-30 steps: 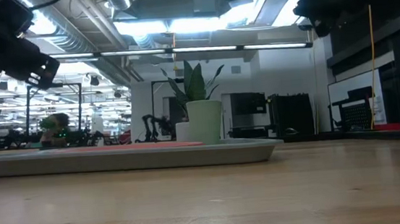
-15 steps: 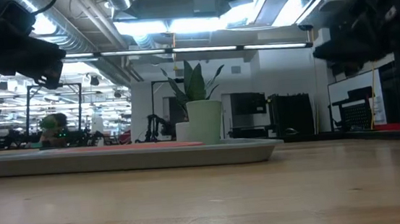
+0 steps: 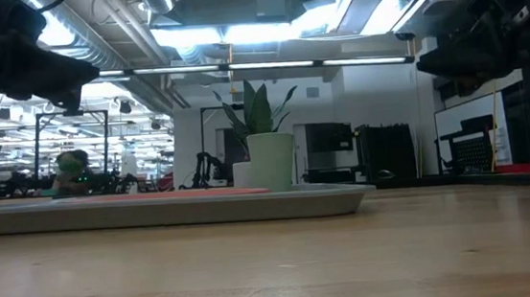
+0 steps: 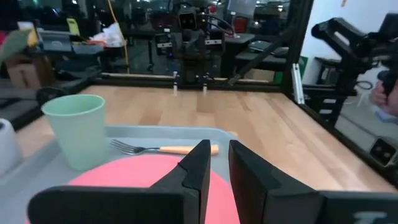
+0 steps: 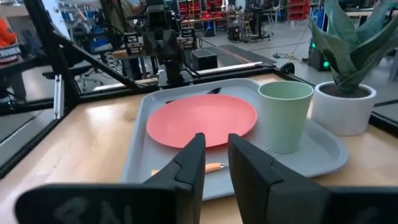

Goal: Pick and place plate/cup/fork/spoon on tray
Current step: Return to Home Position

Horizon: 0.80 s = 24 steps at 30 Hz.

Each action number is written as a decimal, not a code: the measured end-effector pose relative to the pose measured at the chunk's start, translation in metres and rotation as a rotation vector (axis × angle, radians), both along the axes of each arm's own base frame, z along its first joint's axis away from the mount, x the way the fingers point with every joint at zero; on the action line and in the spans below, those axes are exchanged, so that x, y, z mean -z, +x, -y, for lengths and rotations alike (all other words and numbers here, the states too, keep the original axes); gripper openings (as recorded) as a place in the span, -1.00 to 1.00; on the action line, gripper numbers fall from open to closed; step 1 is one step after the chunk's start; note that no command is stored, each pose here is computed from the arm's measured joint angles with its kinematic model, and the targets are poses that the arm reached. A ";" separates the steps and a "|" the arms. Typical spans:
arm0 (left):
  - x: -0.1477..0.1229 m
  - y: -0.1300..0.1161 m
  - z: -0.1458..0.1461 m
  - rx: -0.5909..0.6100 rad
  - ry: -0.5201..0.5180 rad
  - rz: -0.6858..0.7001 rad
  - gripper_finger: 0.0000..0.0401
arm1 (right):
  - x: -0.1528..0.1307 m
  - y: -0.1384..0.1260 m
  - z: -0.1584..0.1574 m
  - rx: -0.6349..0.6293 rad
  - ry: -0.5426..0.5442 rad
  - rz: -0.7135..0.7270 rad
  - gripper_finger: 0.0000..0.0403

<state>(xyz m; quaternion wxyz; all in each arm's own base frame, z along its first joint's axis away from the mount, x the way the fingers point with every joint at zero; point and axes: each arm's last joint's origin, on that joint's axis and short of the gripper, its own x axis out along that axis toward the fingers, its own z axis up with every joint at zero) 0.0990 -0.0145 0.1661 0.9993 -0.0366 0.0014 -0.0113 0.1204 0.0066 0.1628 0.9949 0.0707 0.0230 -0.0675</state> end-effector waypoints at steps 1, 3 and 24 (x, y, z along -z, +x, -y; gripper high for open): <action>0.000 0.000 0.000 -0.005 0.020 0.001 -0.74 | 0.000 0.000 0.000 0.000 -0.007 -0.001 -0.63; 0.000 0.000 0.000 -0.003 0.077 0.000 -0.74 | 0.000 0.000 0.000 -0.002 -0.031 -0.003 -0.63; 0.000 0.000 0.000 0.002 0.110 -0.001 -0.74 | 0.010 -0.010 -0.001 -0.081 -0.085 -0.119 -0.63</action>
